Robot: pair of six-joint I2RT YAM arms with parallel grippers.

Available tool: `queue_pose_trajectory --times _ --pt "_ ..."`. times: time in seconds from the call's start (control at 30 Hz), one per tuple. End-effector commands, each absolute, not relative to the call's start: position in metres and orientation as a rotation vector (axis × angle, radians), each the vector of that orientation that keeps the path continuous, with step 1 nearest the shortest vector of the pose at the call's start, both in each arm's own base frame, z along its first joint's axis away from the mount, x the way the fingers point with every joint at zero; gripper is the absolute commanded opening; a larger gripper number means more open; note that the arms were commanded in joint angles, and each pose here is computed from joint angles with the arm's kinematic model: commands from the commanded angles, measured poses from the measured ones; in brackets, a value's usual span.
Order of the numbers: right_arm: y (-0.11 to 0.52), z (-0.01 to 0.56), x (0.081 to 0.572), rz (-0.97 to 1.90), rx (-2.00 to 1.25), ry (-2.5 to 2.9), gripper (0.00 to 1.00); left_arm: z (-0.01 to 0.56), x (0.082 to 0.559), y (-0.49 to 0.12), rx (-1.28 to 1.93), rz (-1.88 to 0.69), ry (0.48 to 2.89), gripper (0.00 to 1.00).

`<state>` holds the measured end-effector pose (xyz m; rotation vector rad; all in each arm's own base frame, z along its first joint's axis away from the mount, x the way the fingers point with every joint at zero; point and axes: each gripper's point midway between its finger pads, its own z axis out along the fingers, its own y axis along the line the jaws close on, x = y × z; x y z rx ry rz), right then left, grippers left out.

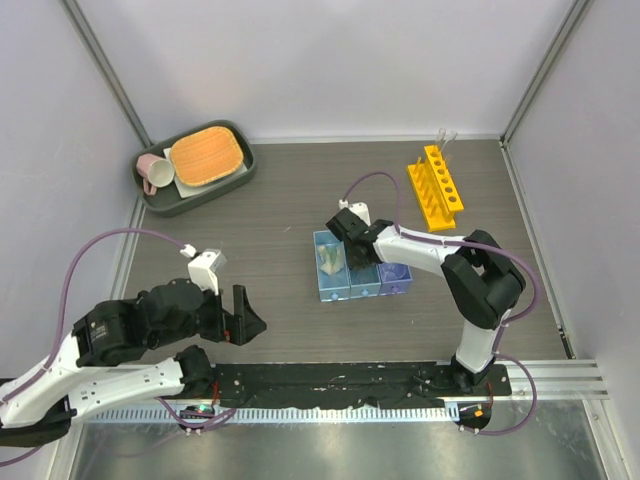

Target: Organize the chemistry lab equipment

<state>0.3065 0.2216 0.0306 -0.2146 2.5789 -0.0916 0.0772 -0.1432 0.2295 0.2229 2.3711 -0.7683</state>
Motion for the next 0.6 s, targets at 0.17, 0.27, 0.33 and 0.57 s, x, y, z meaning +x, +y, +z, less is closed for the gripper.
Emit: queue_pose_trajectory --times 0.17,0.27,0.33,0.57 --pt "0.22 0.033 0.308 -0.083 -0.207 2.559 0.47 0.242 0.084 -0.151 0.211 -0.786 2.339 1.0" --pt "0.219 0.037 0.309 -0.091 -0.205 2.556 0.48 0.241 0.084 -0.153 0.215 -0.787 2.341 1.0" --pt "0.219 0.045 0.309 -0.079 -0.201 2.547 0.49 0.242 0.085 -0.154 0.215 -0.792 2.338 1.0" --pt "0.218 0.092 0.312 -0.046 -0.168 2.48 0.5 0.243 0.085 -0.156 0.217 -0.794 2.337 1.0"
